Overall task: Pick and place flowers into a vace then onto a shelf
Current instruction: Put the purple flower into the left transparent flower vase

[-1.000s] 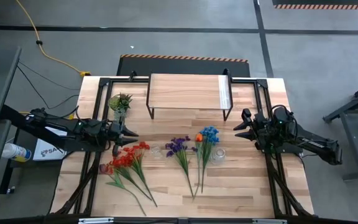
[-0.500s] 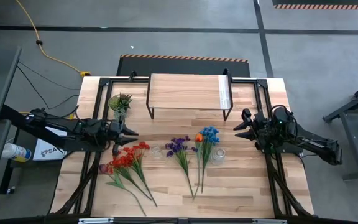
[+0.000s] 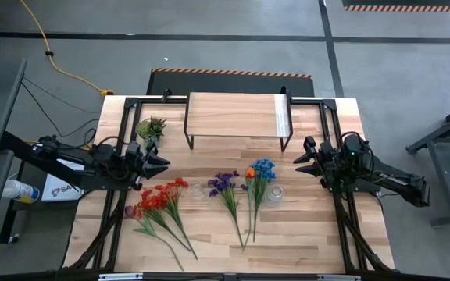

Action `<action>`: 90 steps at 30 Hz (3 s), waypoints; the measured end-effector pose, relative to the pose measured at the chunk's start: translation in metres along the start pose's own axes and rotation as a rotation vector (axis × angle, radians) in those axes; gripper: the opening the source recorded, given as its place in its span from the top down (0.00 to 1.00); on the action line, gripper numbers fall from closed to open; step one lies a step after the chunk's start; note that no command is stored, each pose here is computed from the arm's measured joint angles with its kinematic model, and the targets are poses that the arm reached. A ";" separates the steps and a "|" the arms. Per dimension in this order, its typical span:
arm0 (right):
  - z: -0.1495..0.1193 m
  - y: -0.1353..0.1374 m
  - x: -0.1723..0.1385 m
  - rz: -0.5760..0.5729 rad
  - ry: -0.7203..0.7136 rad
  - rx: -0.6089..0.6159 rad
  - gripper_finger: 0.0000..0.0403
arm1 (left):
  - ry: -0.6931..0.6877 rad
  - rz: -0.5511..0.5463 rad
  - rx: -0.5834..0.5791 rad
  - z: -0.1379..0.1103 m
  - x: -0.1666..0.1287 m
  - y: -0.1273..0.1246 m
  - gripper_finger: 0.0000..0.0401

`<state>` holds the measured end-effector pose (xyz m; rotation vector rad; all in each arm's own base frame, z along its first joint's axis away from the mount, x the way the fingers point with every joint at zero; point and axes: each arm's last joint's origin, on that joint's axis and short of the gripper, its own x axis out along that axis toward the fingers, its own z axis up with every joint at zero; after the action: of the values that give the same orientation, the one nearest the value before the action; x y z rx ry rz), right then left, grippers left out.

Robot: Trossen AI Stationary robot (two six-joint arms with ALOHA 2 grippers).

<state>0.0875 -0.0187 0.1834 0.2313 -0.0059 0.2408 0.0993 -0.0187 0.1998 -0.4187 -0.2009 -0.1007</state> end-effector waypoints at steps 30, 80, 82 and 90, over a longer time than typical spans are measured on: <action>0.084 0.051 -0.049 0.206 -1.024 -0.254 0.69 | -0.298 -0.301 -0.247 0.088 -0.011 -0.037 0.66; 0.380 0.044 0.102 0.485 -0.046 -0.107 0.69 | 0.507 0.087 -0.648 0.220 0.053 -0.105 0.66; 0.378 0.049 0.109 0.522 -0.029 -0.097 0.69 | 0.535 0.162 -0.633 0.220 0.046 -0.103 0.66; 0.355 0.071 0.133 0.469 0.072 -0.064 0.69 | 0.587 0.349 -0.595 0.215 0.029 -0.094 0.66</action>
<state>0.2073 -0.0015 0.5497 0.1544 0.0040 0.7152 0.0771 -0.0172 0.4358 -0.9867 0.4958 0.0665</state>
